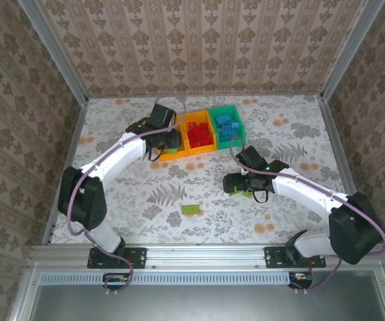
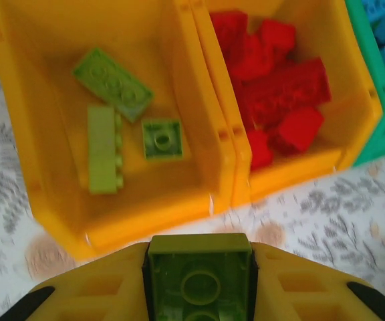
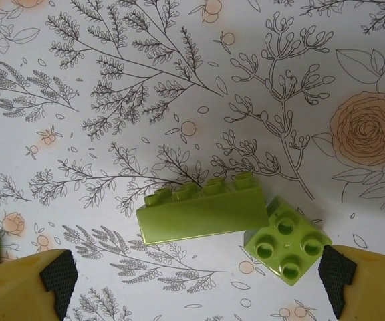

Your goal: Sort the legos into containers by color

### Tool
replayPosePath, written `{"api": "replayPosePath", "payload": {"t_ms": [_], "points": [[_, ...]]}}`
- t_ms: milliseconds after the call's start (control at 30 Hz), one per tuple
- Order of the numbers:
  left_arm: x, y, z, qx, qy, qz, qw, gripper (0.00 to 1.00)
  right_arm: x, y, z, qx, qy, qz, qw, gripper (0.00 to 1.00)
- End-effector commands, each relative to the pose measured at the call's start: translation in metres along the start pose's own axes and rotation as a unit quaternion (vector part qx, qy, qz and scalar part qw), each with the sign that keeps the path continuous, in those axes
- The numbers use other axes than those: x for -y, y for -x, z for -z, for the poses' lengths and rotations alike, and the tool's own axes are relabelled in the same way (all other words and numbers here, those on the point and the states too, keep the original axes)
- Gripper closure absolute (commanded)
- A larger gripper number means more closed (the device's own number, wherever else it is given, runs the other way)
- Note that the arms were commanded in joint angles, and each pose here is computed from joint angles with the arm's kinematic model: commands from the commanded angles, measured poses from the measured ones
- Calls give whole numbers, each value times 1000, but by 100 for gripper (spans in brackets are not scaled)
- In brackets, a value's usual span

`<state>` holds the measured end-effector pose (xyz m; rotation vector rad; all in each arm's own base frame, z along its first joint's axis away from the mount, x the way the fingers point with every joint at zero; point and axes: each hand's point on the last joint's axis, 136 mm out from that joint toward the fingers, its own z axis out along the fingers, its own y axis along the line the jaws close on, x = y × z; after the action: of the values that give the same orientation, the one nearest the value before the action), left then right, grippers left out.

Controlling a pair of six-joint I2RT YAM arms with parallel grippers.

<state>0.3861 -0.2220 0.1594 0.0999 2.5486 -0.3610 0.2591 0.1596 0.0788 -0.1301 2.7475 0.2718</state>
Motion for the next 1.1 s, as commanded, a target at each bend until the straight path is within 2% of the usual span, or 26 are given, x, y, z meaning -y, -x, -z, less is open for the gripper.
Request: {"api": "replayPosePath", "payload": {"t_ms": [0, 200, 367, 567, 767, 933, 1067], "points": [[-13, 6, -19, -32, 8, -28, 999, 65, -2, -1, -4, 2, -14, 31, 999, 3], [-38, 39, -53, -36, 13, 0, 999, 64, -4, -11, -18, -26, -39, 70, 996, 1], [-46, 57, -62, -30, 17, -1, 999, 63, -1, -8, -25, -28, -61, 81, 994, 1], [-50, 67, -67, -22, 17, 8, 1000, 54, -3, -2, -32, -36, -70, 102, 992, 2], [-47, 62, -72, -31, 5, 16, 999, 47, -3, -3, -38, -52, -79, 121, 988, 5], [-43, 59, -59, -21, -7, 23, 1000, 31, -8, -4, -41, -64, -75, 125, 987, 14], [-42, 57, -40, -5, -10, 25, 1000, 0, -6, -8, -44, -77, -82, 123, 986, 23]]}}
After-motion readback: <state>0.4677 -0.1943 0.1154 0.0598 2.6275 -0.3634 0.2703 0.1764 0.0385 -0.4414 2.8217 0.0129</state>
